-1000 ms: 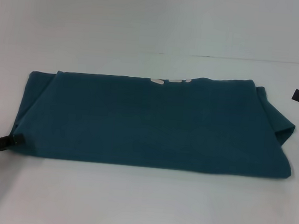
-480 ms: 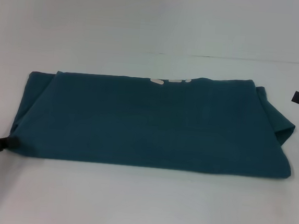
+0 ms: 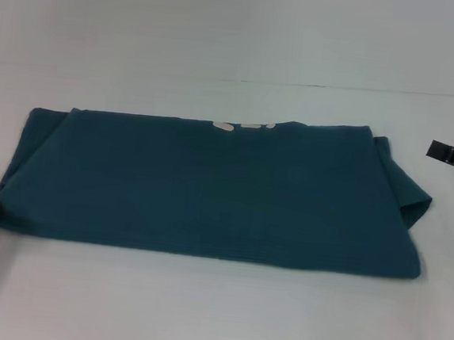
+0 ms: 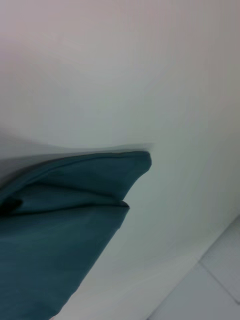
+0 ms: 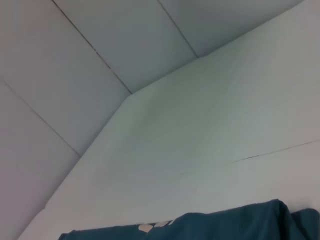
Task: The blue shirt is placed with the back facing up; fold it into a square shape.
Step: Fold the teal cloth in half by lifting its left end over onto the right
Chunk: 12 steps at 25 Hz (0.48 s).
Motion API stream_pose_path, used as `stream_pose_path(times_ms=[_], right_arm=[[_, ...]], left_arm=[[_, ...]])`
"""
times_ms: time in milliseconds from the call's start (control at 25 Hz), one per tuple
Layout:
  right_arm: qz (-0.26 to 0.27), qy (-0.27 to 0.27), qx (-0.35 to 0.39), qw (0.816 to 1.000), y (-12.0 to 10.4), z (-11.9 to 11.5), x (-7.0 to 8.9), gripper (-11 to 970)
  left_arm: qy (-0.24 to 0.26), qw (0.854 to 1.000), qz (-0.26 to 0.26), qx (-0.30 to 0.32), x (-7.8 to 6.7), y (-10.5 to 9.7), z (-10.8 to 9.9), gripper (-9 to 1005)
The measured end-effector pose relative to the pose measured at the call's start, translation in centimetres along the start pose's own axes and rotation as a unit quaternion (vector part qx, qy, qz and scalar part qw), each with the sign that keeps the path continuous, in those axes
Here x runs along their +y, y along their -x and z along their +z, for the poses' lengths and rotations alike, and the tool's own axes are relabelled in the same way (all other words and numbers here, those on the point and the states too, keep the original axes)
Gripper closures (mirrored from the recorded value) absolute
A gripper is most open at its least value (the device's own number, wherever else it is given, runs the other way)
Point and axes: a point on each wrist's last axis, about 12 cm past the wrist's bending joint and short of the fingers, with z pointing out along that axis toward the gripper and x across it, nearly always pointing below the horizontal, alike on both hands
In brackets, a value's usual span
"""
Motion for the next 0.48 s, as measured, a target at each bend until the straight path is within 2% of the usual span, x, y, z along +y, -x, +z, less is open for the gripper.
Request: stream_pose_path(times_ms=[480], right_arm=[[-0.009,0.013,0.000,1.000,0.2,1.4,0.8,49]], left_arm=[[0.049,0.997,-0.014,-0.051,2.6,0.8,-4.3,946]])
